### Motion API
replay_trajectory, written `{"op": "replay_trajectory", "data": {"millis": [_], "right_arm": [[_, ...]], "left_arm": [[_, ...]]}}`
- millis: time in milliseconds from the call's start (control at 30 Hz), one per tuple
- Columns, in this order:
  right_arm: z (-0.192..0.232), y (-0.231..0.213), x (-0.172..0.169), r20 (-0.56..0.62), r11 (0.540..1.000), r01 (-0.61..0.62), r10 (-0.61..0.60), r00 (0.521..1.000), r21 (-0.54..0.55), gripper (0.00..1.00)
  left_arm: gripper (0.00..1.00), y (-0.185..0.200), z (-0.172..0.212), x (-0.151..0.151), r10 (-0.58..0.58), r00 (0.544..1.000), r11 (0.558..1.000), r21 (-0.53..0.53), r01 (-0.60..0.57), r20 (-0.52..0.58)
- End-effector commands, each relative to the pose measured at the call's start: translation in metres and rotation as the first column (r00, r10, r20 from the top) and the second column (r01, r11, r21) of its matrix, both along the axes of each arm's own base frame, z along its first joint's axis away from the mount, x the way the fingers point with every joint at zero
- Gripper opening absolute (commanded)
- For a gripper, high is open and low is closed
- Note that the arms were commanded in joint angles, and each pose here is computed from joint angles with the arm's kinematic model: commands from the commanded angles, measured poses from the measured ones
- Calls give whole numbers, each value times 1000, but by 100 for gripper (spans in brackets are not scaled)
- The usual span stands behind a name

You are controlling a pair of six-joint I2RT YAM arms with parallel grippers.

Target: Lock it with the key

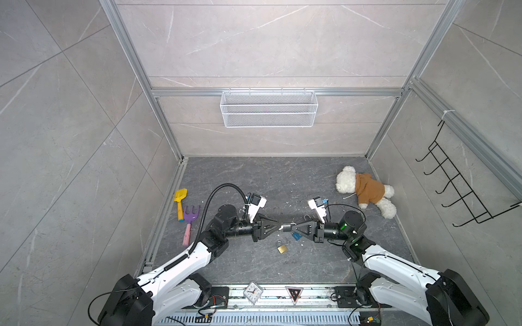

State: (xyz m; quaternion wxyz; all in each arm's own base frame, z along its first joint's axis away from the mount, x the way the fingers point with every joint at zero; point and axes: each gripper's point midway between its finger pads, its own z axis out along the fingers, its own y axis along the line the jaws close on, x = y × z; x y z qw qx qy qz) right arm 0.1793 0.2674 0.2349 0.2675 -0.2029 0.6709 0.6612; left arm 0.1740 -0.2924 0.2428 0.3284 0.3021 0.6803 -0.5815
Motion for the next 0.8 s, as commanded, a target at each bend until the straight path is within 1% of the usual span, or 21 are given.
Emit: {"op": "replay_trajectory", "data": {"millis": [0, 133, 267, 767], "right_arm": [[10, -1, 2, 38, 1000, 10, -11, 999, 26, 0], [11, 0, 3, 41, 1000, 13, -14, 999, 29, 0], [12, -1, 5, 48, 999, 21, -22, 999, 30, 0], [4, -1, 5, 51, 1000, 20, -21, 998, 13, 0]], "left_arm": [[32, -2, 13, -6, -51, 998, 998, -42, 52, 39], [30, -5, 11, -9, -87, 996, 995, -37, 88, 22], [24, -7, 9, -11, -110, 994, 993, -35, 110, 11], [8, -6, 11, -8, -89, 996, 995, -36, 90, 14]]}}
